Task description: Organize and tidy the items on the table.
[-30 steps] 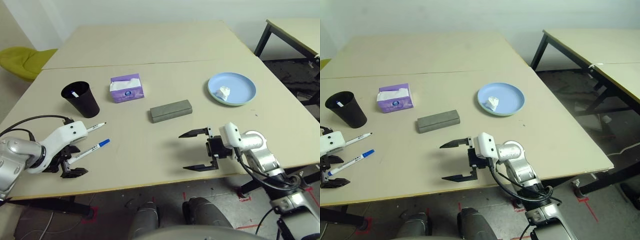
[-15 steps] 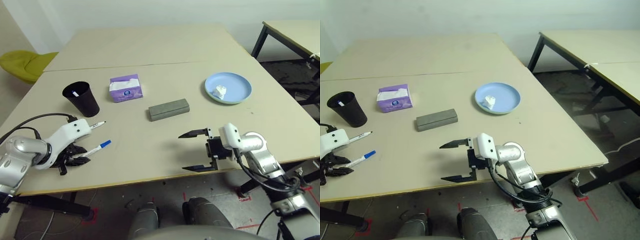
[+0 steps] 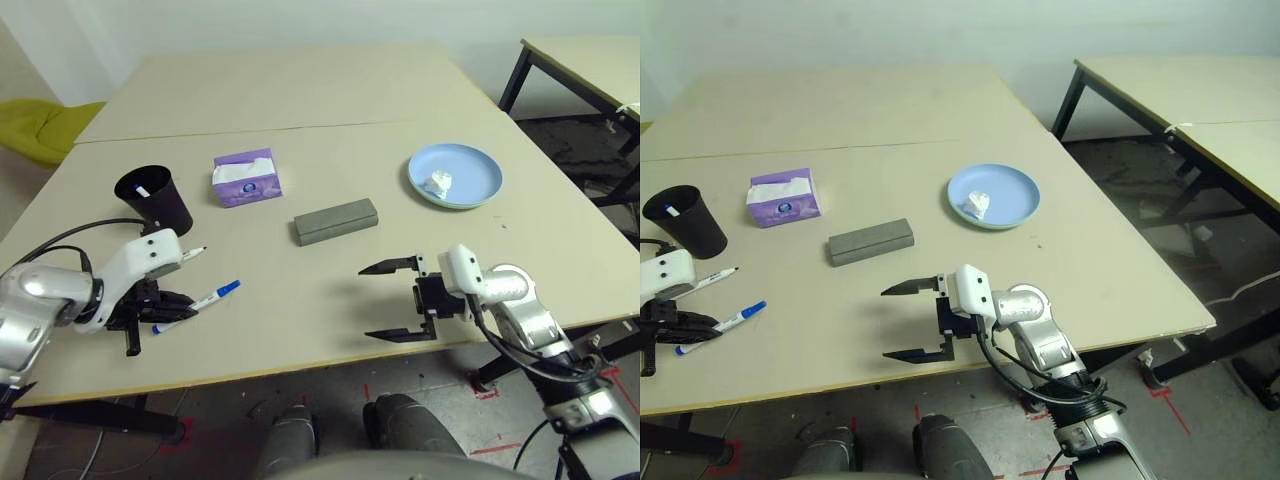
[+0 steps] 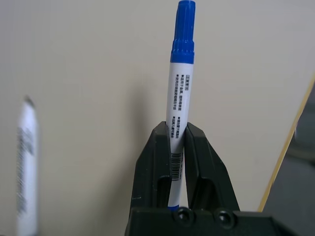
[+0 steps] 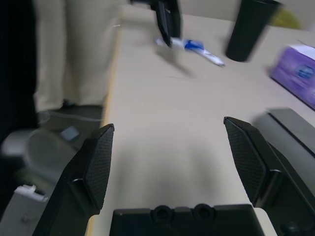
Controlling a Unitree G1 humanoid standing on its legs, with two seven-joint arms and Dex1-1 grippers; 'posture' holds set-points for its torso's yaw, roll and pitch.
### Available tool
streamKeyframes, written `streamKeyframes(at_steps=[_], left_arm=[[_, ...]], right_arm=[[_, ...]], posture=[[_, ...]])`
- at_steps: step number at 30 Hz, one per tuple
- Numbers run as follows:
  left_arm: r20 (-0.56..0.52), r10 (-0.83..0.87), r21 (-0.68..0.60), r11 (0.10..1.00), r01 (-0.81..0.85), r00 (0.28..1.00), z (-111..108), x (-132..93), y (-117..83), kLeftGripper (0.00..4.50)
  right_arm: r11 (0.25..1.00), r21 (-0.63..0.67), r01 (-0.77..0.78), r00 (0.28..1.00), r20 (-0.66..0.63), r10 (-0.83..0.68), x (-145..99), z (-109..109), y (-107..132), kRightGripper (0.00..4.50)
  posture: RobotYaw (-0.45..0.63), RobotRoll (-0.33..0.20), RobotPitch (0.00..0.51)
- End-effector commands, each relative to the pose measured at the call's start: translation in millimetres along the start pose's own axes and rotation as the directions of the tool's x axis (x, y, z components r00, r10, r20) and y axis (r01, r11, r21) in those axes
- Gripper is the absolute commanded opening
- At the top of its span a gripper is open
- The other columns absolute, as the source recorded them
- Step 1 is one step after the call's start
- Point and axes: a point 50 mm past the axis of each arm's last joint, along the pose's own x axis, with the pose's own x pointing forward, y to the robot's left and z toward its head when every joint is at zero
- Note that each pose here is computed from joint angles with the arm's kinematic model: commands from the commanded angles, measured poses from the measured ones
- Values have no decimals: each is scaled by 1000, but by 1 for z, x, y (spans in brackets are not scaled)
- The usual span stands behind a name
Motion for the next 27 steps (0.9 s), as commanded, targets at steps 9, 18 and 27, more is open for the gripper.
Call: streamKeyframes(at_steps=[9, 18, 27], left_arm=[[343, 431, -177, 902, -393, 835, 9, -28, 6, 248], [295, 710, -363, 703, -612, 640, -17, -47, 21, 248], [301, 806, -406, 592, -696, 510, -11, -50, 50, 248]], right_arm=[[915, 189, 358, 934, -51, -354, -9, -6, -15, 4500], [902, 205, 381, 925, -89, -370, -10, -11, -11, 4500], [898, 164, 409, 910, -145, -388, -10, -15, -13, 4500]], posture=[[-78, 0, 73], [-60, 0, 75], [-63, 0, 66]])
